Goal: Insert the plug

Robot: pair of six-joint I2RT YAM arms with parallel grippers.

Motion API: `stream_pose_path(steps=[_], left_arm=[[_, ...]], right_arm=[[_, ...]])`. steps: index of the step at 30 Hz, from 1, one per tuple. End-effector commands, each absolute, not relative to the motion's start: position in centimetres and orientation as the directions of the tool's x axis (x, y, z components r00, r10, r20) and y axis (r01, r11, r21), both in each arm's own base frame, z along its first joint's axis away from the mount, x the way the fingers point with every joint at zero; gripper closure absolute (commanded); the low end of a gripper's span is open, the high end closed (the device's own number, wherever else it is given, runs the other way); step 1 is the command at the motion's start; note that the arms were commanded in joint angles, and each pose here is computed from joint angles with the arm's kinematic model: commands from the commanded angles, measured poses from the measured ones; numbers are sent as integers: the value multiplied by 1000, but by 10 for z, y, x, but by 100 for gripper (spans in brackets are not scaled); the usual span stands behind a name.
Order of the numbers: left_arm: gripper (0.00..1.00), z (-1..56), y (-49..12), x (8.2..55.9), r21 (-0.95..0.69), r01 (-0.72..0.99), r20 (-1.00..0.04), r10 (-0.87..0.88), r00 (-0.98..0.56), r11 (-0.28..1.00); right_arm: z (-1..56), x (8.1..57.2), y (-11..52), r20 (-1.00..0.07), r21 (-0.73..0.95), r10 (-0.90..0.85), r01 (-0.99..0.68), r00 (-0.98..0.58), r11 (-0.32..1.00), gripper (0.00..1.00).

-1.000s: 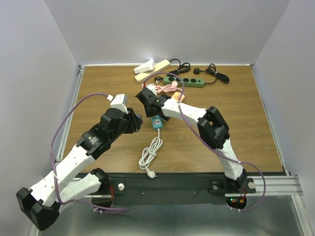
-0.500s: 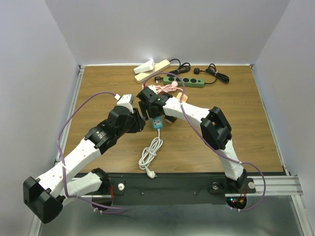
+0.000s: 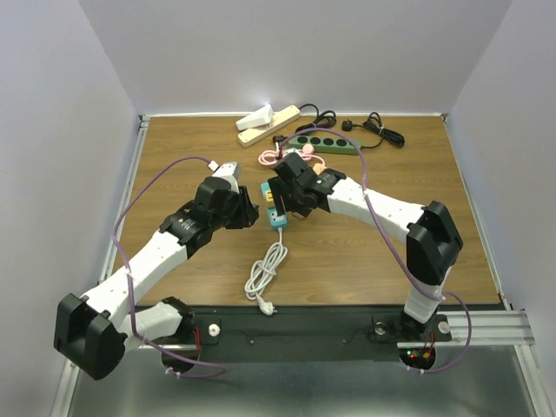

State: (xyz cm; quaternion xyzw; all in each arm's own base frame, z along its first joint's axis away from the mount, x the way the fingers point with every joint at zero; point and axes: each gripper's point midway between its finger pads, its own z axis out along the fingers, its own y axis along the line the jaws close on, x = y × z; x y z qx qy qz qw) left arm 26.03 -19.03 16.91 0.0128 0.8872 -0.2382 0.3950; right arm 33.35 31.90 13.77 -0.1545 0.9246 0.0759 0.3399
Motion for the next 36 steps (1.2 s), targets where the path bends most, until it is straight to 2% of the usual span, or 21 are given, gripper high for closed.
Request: stream_pose_path(steps=[1,2,3,6,9,14,25,36], left_arm=[[100,194,-206,273,-444,322,-733,-133,-667,836],[100,198,-207,276,-446,329,-735,-131,-665,832],[100,193,-208,277,-442,334,-724,-111,-681,832],[100,190,-212,282,-443,349,-709,-85,-700,826],[100,178,-217,283,-454,362,-665,-40,-745,814],[100,165,-221,288,-441,367,-618,20,-786,819],[100,137,-219,287,-402,380,-521,134,-843,833],[100,134,-203,292,-285,440,-543,235,-806,852]], right_arm=[[142,315,337,-660,170,-219,-427,-719,888,47],[140,312,338,-655,184,-218,-433,-723,882,59],[131,305,336,-634,191,-230,-438,-738,878,78],[113,302,334,-613,189,-239,-432,-754,882,94],[95,307,329,-600,161,-243,-413,-762,896,100],[86,328,317,-604,173,-195,-366,-773,915,100],[62,364,313,-610,185,-200,-383,-767,905,100],[61,351,340,-597,304,-235,-487,-767,819,100]])
